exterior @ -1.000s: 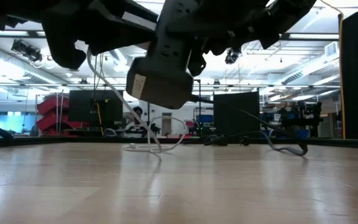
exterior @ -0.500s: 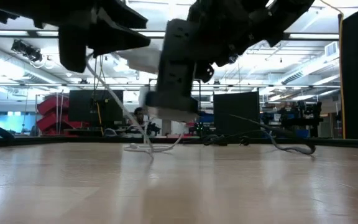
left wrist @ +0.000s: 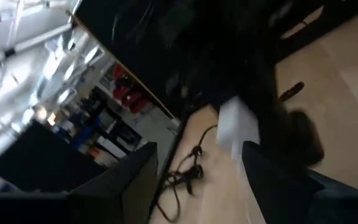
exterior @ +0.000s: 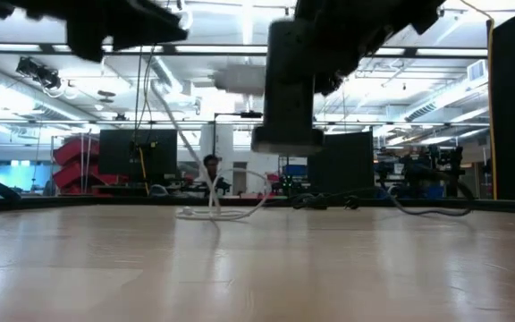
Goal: Insert USB
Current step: Insert the charger adapter into the black outlet extension
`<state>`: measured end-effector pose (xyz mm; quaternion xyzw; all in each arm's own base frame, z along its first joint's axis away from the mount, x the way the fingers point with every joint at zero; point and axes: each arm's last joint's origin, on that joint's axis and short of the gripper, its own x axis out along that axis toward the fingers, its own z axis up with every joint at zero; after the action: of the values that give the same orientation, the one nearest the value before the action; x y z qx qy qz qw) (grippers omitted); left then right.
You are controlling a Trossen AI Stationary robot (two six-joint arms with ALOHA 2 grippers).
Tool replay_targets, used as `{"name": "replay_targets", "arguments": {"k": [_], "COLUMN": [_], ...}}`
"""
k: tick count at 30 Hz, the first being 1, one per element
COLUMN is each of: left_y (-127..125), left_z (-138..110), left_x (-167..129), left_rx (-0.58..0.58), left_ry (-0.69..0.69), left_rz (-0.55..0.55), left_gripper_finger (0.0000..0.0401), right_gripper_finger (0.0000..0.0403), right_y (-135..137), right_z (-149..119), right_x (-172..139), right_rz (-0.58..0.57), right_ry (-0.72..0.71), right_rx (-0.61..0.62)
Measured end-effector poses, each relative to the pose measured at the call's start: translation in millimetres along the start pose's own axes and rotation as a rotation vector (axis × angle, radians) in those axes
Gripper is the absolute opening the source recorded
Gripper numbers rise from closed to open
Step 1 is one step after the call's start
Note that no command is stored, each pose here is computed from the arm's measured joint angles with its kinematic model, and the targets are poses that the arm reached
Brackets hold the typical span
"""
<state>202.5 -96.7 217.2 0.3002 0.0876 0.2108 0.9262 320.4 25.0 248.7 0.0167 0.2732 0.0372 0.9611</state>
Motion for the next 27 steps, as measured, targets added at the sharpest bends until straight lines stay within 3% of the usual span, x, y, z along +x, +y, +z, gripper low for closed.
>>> {"name": "replay_targets", "arguments": {"k": [3, 7, 10, 19, 27], "left_y": [6.5, 4.1, -3.4, -23.4, -37.7], "left_z": [-26.2, -58.5, -74.0, -89.0, -102.3], "left_x": [-7.6, -7.4, -3.0, 20.1, 35.8], "left_rx": [-0.173, -0.376, -0.449, -0.422, -0.348], "left_ry": [0.016, 0.040, 0.126, 0.267, 0.364], "left_rz": [-0.007, -0.186, -0.286, -0.361, -0.400], "left_gripper_finger": [0.0218, 0.0218, 0.0218, 0.0218, 0.0218], "right_gripper_finger": [0.0227, 0.0227, 0.0227, 0.0227, 0.0227], "right_y": [3.5, 4.4, 4.4, 5.7, 3.7], "right_z": [1.2, 1.2, 1.8, 16.0, 21.6], "right_x": [-2.3, -2.9, -2.9, -4.7, -12.2], "right_rz": [0.009, 0.011, 0.011, 0.024, 0.019], "right_ry": [-0.007, -0.009, -0.015, -0.161, -0.199], "right_rx": [-0.010, -0.011, -0.011, -0.021, -0.018]}}
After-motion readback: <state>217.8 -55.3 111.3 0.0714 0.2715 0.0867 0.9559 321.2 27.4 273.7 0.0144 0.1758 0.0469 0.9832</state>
